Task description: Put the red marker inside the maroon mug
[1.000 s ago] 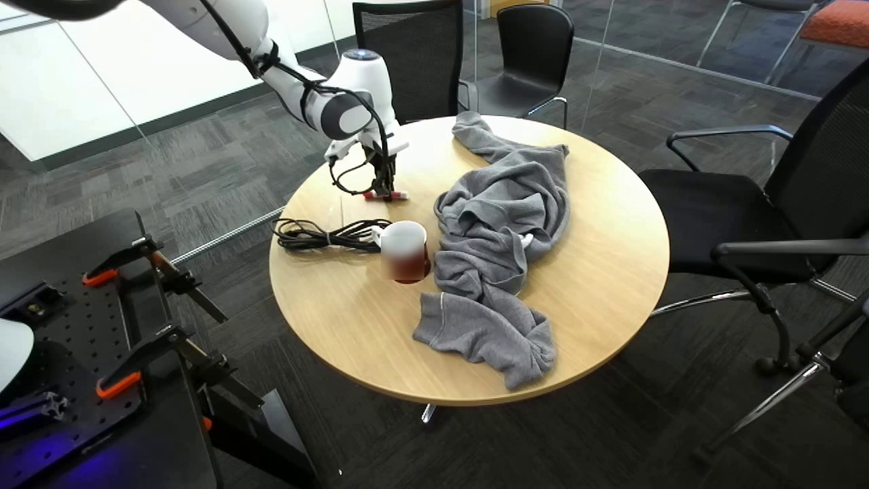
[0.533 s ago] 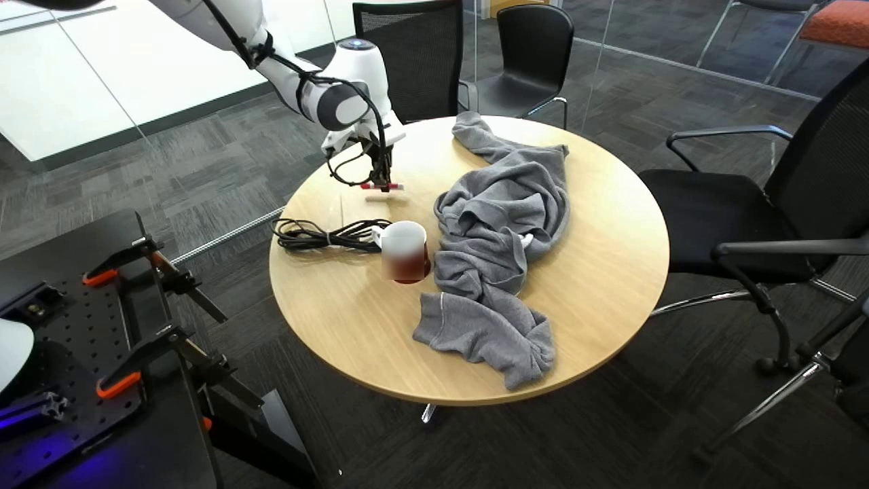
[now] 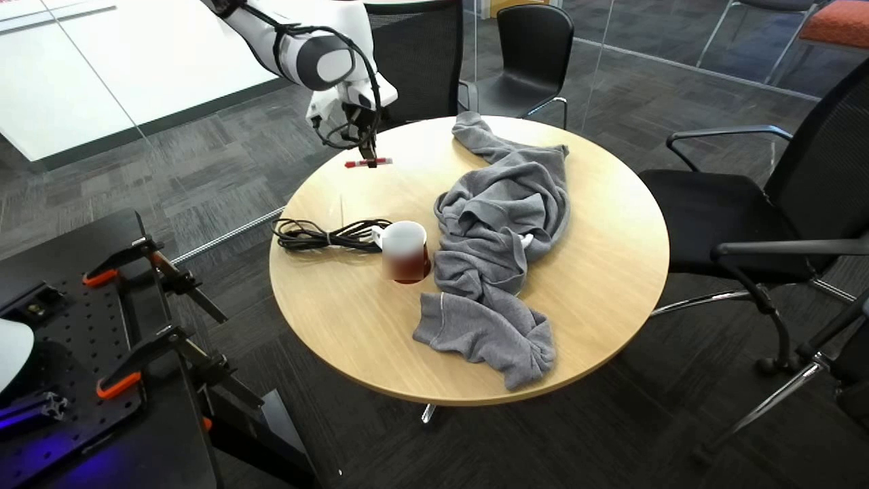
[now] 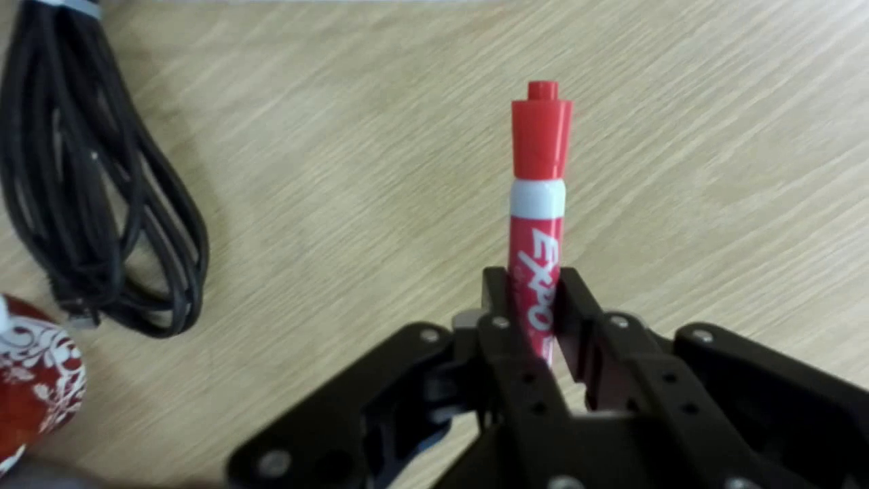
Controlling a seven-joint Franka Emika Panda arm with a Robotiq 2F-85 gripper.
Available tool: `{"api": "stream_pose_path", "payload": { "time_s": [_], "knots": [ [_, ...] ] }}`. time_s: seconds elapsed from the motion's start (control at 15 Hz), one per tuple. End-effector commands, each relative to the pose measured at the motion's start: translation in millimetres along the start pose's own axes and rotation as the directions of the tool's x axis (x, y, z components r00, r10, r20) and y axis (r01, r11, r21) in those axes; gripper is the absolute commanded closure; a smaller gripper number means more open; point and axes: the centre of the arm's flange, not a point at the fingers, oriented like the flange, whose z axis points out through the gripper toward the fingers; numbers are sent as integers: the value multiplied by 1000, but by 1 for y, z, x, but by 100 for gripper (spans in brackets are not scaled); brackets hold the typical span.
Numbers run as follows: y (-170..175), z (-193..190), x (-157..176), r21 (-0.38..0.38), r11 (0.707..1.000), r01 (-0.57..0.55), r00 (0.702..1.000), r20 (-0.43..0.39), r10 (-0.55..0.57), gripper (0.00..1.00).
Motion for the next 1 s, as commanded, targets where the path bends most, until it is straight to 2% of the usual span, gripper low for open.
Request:
{"api": "stream_pose_path", "payload": {
  "time_s": [0.0,0.47,0.73,0.93],
  "knots": [
    [25,-63,-18,-79,985,151,988,37,-148,95],
    [69,-141,-19,-200,927,317,948,105,-301,95],
    [102,-171,-15,-221,863,454,890,167,-425,95],
    [126,-183,-6,-222,791,569,820,223,-527,95]
  ]
}}
